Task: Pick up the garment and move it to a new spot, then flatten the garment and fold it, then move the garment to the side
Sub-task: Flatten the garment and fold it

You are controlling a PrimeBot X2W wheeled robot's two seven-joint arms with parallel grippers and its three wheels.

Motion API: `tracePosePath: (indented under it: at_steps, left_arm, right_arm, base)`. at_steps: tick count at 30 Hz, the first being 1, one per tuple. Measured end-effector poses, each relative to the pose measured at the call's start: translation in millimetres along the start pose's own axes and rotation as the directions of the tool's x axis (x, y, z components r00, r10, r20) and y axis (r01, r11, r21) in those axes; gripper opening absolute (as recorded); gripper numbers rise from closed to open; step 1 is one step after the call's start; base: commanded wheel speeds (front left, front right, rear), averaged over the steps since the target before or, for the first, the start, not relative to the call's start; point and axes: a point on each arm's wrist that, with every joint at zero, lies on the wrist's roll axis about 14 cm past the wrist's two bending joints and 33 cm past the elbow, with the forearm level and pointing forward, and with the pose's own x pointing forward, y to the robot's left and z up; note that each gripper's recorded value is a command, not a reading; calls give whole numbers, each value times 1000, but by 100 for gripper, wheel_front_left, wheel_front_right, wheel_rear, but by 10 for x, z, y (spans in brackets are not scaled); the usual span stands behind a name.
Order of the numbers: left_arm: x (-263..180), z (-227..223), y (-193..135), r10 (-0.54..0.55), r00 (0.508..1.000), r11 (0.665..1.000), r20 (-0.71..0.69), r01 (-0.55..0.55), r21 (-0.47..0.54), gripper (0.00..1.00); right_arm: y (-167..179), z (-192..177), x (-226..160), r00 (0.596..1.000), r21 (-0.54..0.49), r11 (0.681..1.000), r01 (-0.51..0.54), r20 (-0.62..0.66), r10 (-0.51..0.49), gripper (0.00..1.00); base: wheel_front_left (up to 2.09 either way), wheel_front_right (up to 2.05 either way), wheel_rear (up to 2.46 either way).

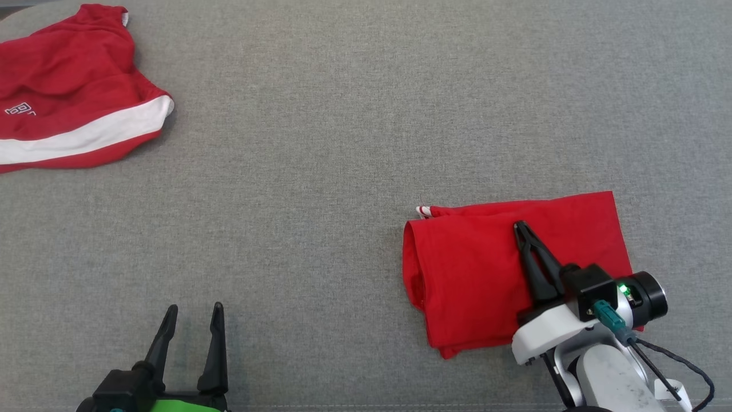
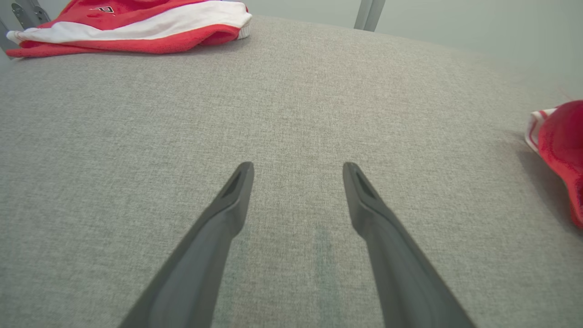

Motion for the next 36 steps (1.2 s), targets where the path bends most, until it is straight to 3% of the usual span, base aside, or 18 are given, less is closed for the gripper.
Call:
tracePosePath:
  at_steps: [15,22,27,32,36]
  left_arm:
    - [10,-45,25,14,1000,1000,-14,-14,-3,100]
    - [-11,-21,16,17,1000,1000,-3,-17,-15,100]
    - [-24,58,26,23,999,999,25,-22,-25,100]
    - [-48,122,33,24,999,999,48,-22,-29,100]
    - [-84,163,-21,8,998,999,65,-6,-34,100]
  right_arm:
    - [879,-131,57,963,27,963,-268,-36,268,0]
    - [867,-33,71,965,33,965,-262,-10,262,0]
    - [849,324,74,964,20,967,-253,94,250,1]
    - [705,582,-42,966,-7,980,-200,166,199,100]
    - [439,726,-187,971,-27,993,-118,204,121,100]
  base:
    - [0,0,0]
    - [0,0,0]
    - [0,0,0]
    - [0,0,0]
    - [0,0,0]
